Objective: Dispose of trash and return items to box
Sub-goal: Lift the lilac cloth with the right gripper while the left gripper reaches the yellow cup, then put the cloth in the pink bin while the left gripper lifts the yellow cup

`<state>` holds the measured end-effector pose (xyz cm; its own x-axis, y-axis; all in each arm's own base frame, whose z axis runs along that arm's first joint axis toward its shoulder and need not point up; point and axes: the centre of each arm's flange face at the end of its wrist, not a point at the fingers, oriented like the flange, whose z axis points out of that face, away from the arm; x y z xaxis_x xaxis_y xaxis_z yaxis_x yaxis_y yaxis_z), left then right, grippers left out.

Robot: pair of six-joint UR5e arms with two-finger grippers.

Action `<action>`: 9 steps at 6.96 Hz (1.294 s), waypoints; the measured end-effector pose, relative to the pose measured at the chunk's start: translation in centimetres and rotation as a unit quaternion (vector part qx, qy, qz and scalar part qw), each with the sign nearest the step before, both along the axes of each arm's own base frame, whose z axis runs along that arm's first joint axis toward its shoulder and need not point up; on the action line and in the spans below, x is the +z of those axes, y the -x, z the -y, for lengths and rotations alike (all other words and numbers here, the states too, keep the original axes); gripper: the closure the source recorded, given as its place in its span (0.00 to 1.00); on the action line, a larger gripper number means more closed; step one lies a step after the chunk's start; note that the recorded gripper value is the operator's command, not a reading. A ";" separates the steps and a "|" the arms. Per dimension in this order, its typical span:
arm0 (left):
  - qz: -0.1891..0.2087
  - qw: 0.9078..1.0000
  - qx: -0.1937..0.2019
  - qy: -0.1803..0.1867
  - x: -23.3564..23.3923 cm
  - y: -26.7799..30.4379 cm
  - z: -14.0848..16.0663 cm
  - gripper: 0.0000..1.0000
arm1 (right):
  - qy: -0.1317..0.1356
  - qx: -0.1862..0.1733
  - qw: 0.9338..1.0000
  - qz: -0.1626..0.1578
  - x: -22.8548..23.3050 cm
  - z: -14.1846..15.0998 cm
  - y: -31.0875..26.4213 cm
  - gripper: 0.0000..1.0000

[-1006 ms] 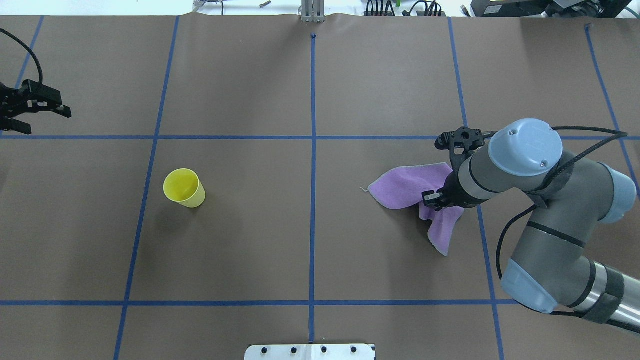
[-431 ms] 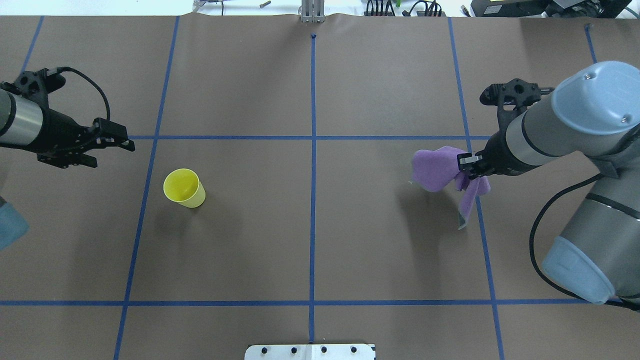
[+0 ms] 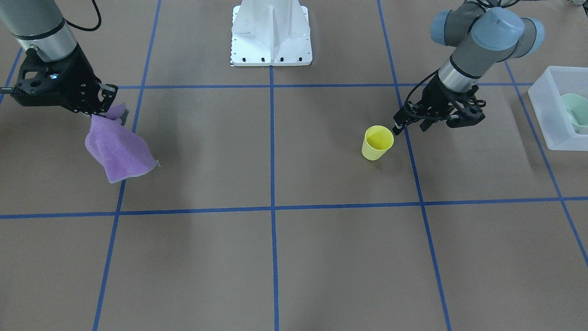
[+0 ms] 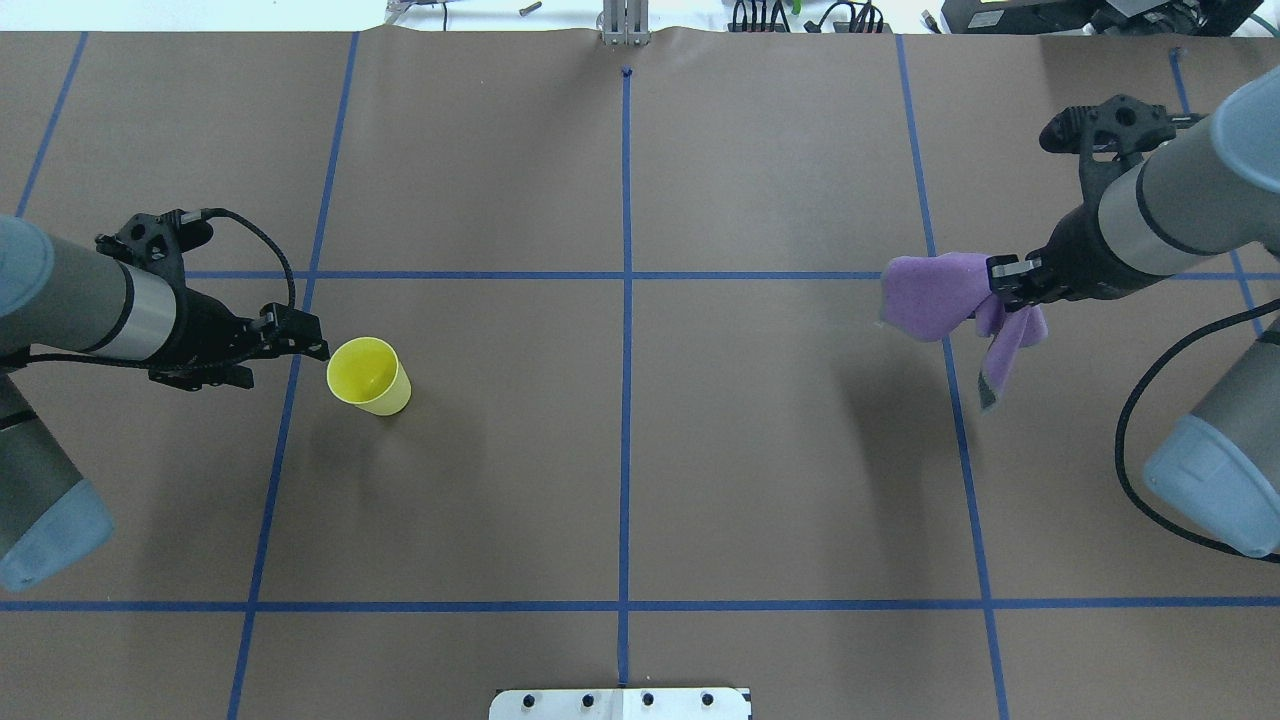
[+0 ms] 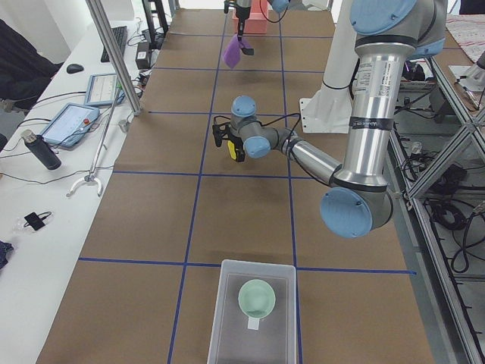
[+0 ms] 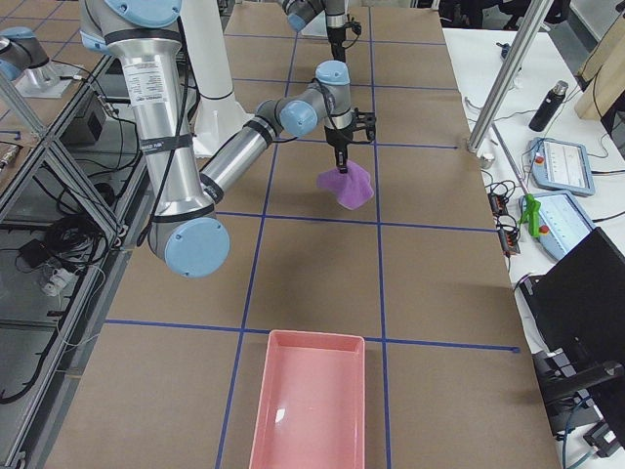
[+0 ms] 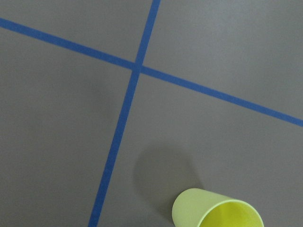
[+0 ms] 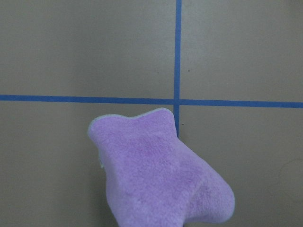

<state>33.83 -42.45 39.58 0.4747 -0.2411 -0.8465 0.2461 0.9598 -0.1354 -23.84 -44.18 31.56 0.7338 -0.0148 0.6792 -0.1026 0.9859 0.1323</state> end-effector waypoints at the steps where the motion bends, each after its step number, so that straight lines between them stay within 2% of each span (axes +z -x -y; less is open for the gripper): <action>1: 0.003 1.000 0.000 0.000 -0.1 -1.3 -0.4 0.11 | -0.003 -0.004 1.000 -0.001 0.7 0.5 -1.7 1.00; 2: 0.006 1.000 0.001 0.000 -0.1 -2.6 -0.6 0.15 | -0.006 -0.007 1.000 -0.002 1.3 0.9 -3.2 1.00; 3: 0.008 1.000 0.001 0.000 0.0 -3.5 -0.5 0.34 | -0.007 -0.008 1.000 -0.003 1.9 1.2 -4.8 1.00; 5: 0.014 1.000 0.002 0.004 0.5 -4.3 -0.1 1.00 | -0.012 -0.012 1.000 -0.010 3.4 1.3 -7.5 1.00; 9: 0.005 1.000 0.002 0.011 -1.1 -5.0 0.3 1.00 | -0.030 -0.023 0.998 -0.051 8.5 -0.7 -15.9 1.00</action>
<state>38.86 -42.75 38.47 0.4846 -0.2573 -0.8360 0.2443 0.9575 -0.1532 -7.99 -43.52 40.09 0.7964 -0.0885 0.5982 -0.0403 0.9793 0.1985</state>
